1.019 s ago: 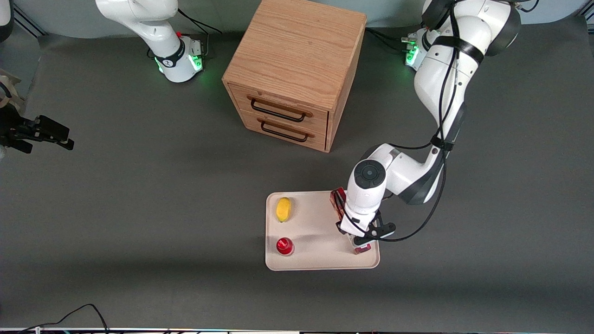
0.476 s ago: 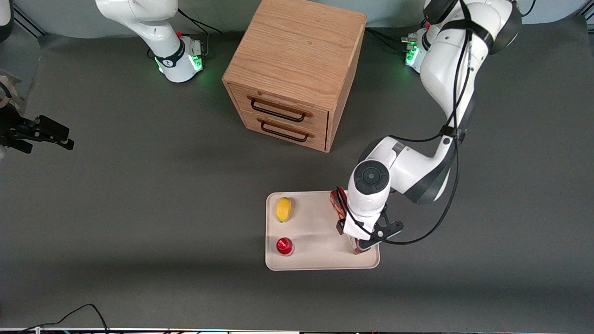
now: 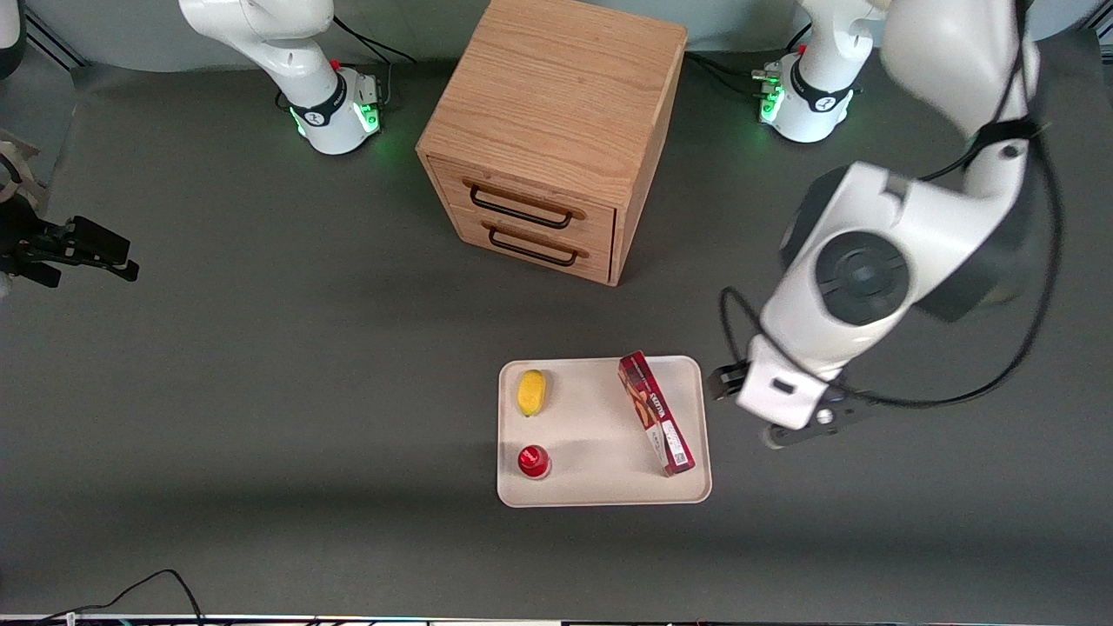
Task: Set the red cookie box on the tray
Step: 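Raise the open left gripper away from the tray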
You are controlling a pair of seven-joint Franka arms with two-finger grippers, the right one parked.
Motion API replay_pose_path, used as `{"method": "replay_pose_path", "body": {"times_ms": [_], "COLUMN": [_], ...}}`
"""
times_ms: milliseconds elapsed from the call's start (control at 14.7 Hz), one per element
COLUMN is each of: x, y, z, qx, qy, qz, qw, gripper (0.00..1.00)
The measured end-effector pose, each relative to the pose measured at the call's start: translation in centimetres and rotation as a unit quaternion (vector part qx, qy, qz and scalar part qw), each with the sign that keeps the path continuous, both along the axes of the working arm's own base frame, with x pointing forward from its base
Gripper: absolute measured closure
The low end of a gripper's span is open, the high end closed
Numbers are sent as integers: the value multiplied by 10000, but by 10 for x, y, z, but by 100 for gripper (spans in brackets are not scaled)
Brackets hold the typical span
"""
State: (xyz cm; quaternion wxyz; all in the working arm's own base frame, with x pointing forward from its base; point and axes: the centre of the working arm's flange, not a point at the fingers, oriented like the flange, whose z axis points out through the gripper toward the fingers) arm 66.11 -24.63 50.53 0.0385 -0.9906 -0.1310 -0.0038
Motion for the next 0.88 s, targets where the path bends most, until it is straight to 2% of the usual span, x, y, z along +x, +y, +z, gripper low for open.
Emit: {"method": "replay_pose_path", "body": {"times_ms": [204,408,680,883], "x": [-24,-50,-87,-97], "y": [82,177,261,294], "z": [27,49,63,65], "qx": [75,100,84,-39], "qy": [212,324,213,141], "qz": [-493,-921,-1244,-1207], "qw": [9985,9952,9920,9926], "gripper": [0,0,0,0]}}
